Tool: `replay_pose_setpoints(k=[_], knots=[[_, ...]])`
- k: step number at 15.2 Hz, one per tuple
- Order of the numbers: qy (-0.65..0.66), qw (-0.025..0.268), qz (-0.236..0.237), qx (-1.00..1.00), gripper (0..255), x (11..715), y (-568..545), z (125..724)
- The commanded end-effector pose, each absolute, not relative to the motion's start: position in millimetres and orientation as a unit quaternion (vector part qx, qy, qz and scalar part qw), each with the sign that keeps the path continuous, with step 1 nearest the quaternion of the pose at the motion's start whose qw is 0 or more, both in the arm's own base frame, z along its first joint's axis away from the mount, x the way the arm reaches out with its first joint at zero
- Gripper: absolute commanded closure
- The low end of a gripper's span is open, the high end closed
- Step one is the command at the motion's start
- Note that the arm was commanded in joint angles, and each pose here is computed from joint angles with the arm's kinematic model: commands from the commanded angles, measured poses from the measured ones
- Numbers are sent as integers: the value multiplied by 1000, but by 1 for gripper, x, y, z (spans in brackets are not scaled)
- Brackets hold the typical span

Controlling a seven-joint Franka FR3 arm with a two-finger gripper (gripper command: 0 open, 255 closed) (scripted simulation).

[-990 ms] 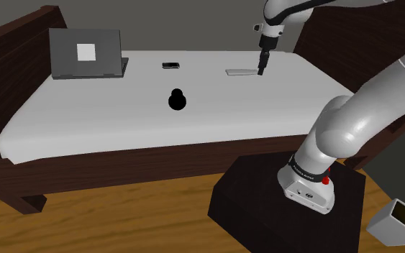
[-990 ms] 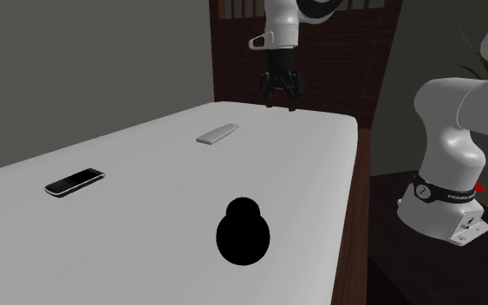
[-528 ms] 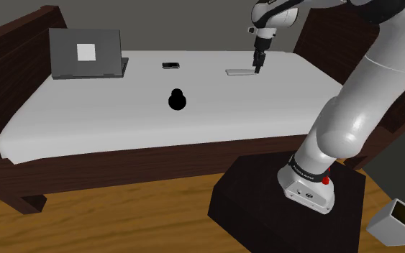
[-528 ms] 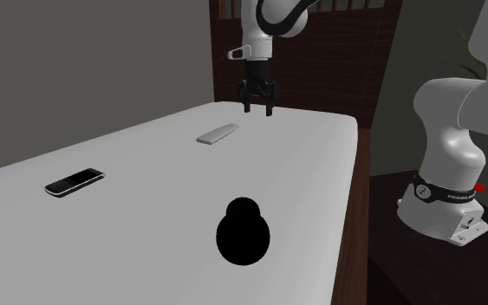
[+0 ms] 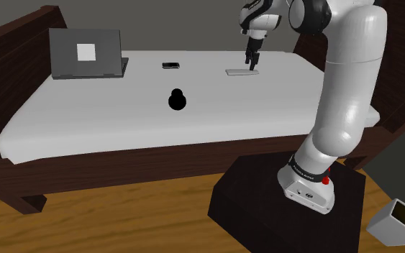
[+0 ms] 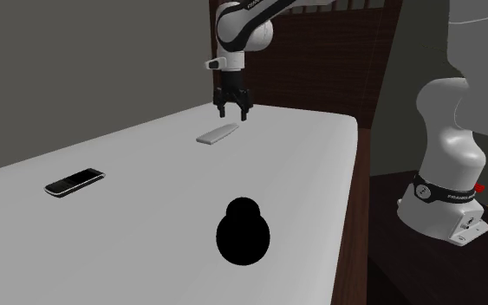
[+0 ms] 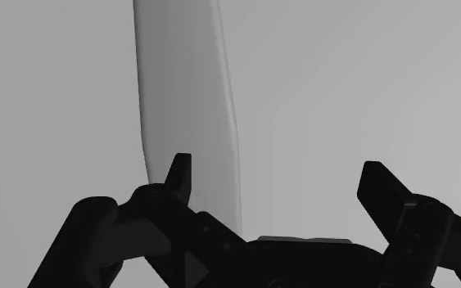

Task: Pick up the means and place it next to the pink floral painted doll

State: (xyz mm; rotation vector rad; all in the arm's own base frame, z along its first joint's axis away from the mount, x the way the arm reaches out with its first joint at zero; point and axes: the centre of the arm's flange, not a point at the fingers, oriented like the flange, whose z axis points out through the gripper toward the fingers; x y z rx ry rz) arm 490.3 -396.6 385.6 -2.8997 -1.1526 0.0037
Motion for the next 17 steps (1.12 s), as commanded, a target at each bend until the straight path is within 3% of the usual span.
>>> replay_pose_setpoints(k=[1,17], knots=[[-392,8,-1,-920,0,511,-412,375],[-412,5,-2,-911,0,529,-425,327]])
